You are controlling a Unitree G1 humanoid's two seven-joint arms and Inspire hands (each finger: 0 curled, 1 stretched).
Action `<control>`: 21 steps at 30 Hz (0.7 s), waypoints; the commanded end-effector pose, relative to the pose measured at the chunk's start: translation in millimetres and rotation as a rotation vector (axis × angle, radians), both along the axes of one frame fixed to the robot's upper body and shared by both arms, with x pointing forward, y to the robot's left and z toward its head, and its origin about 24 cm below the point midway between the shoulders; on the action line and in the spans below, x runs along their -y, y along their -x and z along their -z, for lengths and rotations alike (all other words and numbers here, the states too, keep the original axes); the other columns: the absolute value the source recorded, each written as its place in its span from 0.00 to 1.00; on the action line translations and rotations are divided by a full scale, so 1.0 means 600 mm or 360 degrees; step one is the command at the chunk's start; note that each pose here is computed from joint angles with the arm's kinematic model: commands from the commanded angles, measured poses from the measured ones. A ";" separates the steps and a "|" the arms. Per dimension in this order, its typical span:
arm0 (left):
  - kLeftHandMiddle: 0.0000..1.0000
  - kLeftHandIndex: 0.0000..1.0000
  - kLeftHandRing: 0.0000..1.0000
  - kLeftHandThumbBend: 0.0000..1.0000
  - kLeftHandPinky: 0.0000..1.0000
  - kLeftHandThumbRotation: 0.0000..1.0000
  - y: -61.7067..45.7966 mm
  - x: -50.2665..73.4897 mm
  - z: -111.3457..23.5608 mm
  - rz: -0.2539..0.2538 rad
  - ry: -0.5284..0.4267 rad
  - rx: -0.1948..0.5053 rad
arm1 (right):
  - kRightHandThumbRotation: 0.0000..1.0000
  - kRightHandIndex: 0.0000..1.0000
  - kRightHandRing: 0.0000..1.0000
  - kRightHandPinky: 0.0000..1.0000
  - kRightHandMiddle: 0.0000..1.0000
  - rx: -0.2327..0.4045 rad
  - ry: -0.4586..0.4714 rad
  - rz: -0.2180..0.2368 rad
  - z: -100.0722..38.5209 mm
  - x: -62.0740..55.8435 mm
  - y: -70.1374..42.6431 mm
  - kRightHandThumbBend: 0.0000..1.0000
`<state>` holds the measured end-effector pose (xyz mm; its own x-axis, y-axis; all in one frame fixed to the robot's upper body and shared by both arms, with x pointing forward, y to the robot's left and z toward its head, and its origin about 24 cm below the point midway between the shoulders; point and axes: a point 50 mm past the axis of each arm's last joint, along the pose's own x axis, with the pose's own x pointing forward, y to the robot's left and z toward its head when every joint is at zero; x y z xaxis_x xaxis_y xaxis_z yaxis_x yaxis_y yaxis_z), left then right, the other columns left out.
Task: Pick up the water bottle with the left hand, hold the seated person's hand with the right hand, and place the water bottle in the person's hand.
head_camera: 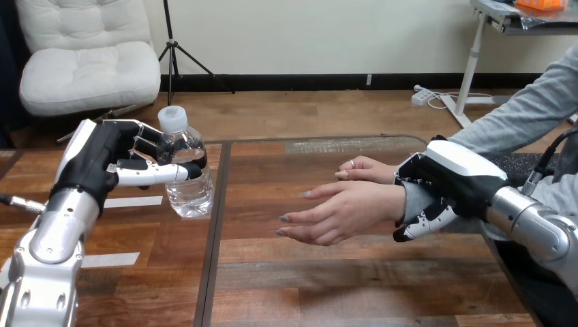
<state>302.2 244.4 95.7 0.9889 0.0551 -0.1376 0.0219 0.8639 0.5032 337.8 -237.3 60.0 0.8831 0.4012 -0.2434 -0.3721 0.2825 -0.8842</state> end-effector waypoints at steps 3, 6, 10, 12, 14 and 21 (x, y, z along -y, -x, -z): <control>0.44 0.42 0.39 0.63 0.33 0.00 -0.009 0.027 -0.047 0.0112 -0.0006 0.0176 | 0.00 0.39 0.32 0.29 0.38 0.0231 -0.0090 -0.0101 -0.067 -0.037 -0.035 0.81; 0.43 0.42 0.39 0.63 0.33 0.00 -0.009 0.031 -0.047 0.0125 0.0009 0.0175 | 0.00 0.39 0.32 0.29 0.37 0.0230 -0.0089 -0.0101 -0.067 -0.038 -0.035 0.81; 0.43 0.42 0.39 0.63 0.32 0.00 -0.009 0.037 -0.047 0.0150 0.0034 0.0179 | 0.00 0.39 0.32 0.29 0.37 0.0232 -0.0089 -0.0101 -0.067 -0.038 -0.036 0.81; 0.43 0.41 0.38 0.63 0.32 0.00 -0.009 0.040 -0.047 0.0164 0.0038 0.0180 | 0.00 0.39 0.32 0.29 0.37 0.0231 -0.0092 -0.0099 -0.067 -0.038 -0.036 0.81; 0.43 0.41 0.39 0.62 0.32 0.00 -0.009 0.041 -0.047 0.0173 0.0037 0.0181 | 0.00 0.39 0.32 0.28 0.37 0.0230 -0.0094 -0.0097 -0.067 -0.038 -0.036 0.81; 0.43 0.41 0.39 0.63 0.32 0.00 -0.009 0.052 -0.048 0.0202 0.0046 0.0170 | 0.00 0.39 0.31 0.28 0.37 0.0237 -0.0110 -0.0103 -0.068 -0.040 -0.036 0.81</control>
